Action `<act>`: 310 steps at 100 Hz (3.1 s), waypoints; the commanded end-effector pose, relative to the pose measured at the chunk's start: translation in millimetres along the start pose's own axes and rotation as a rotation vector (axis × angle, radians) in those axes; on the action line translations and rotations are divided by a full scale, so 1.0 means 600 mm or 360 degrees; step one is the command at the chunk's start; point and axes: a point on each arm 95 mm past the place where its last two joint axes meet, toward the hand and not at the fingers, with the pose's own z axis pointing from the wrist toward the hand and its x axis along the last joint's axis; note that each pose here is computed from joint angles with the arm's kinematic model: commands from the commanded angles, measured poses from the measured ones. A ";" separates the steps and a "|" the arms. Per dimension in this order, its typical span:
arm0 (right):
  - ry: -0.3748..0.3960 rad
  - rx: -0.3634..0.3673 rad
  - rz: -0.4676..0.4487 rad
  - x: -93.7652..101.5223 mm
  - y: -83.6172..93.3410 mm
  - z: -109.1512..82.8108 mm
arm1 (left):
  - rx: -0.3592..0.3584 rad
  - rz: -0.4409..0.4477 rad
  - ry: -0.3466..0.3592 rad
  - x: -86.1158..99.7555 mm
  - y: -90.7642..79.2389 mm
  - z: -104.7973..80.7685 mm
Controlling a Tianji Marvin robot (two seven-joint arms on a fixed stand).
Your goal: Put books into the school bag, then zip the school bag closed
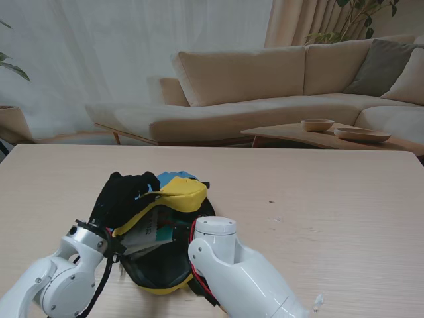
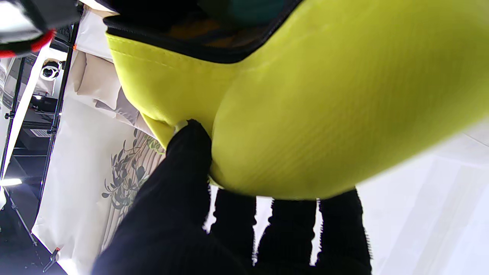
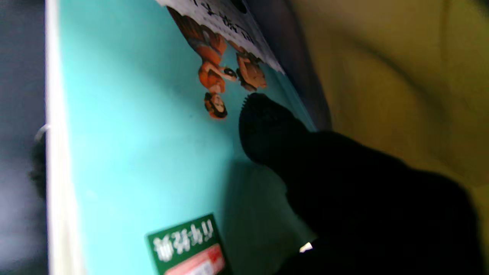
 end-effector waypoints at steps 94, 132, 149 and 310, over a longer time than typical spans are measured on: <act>0.0186 -0.0035 -0.0251 0.018 -0.009 -0.003 | -0.0012 -0.0025 0.0037 0.015 -0.003 -0.005; 0.0248 0.0014 -0.0277 0.035 0.029 -0.034 | -0.0018 -0.0032 0.0021 0.009 -0.001 0.001; 0.0253 0.0001 -0.0409 0.032 0.026 -0.033 | -0.0018 -0.0038 0.0028 0.008 -0.001 0.002; 0.0624 0.0266 -0.0348 0.003 0.196 -0.143 | -0.0179 -0.0019 0.0012 0.015 0.016 0.004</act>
